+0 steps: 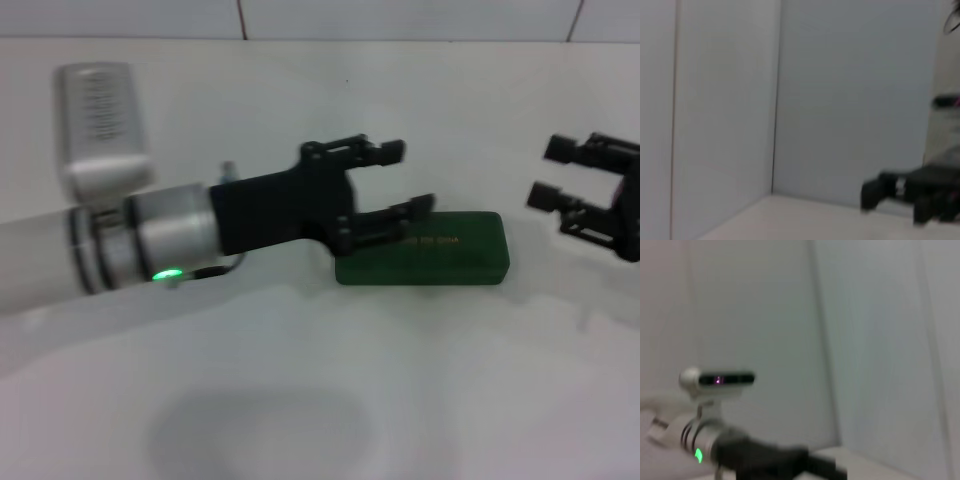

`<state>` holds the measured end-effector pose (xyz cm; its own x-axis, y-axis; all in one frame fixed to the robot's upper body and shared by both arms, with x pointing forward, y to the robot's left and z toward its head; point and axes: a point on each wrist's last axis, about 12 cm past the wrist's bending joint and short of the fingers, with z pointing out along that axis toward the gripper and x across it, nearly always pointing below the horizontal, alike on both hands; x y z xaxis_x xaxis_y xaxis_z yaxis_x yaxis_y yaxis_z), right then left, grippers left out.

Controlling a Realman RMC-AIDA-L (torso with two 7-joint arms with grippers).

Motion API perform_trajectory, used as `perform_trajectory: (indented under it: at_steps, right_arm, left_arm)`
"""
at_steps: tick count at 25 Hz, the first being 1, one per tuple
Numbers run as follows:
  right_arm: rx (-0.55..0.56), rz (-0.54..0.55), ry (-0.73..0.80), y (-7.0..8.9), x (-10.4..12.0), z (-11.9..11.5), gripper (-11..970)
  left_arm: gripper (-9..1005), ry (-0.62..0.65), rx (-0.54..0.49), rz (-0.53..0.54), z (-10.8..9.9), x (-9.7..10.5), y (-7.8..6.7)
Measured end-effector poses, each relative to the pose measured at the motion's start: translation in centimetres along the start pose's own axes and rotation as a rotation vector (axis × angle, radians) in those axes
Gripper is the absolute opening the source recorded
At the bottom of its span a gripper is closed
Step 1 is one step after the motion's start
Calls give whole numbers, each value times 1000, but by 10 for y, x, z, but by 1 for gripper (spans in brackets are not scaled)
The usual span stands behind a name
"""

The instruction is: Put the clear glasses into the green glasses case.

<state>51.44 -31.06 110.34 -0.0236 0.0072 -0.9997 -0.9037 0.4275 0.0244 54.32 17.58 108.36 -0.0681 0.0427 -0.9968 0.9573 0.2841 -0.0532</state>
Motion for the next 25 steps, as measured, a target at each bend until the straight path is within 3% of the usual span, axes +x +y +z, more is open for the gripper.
perform_trajectory:
  at_steps: [5, 11, 18, 25]
  right_arm:
    - [-85, -25, 37, -3, -4, 25, 638]
    - [-189, -79, 103, -3, -6, 47, 746]
    - [-214, -123, 97, 1, -3, 57, 866]
    - [-221, -145, 93, 6, 1, 58, 886]
  left_arm:
    - [698, -73, -27, 26, -37, -1, -6]
    - [876, -104, -8, 72, -61, 6, -22]
    - [888, -156, -92, 155, -72, 20, -40]
    - [888, -152, -83, 168, -73, 21, -41]
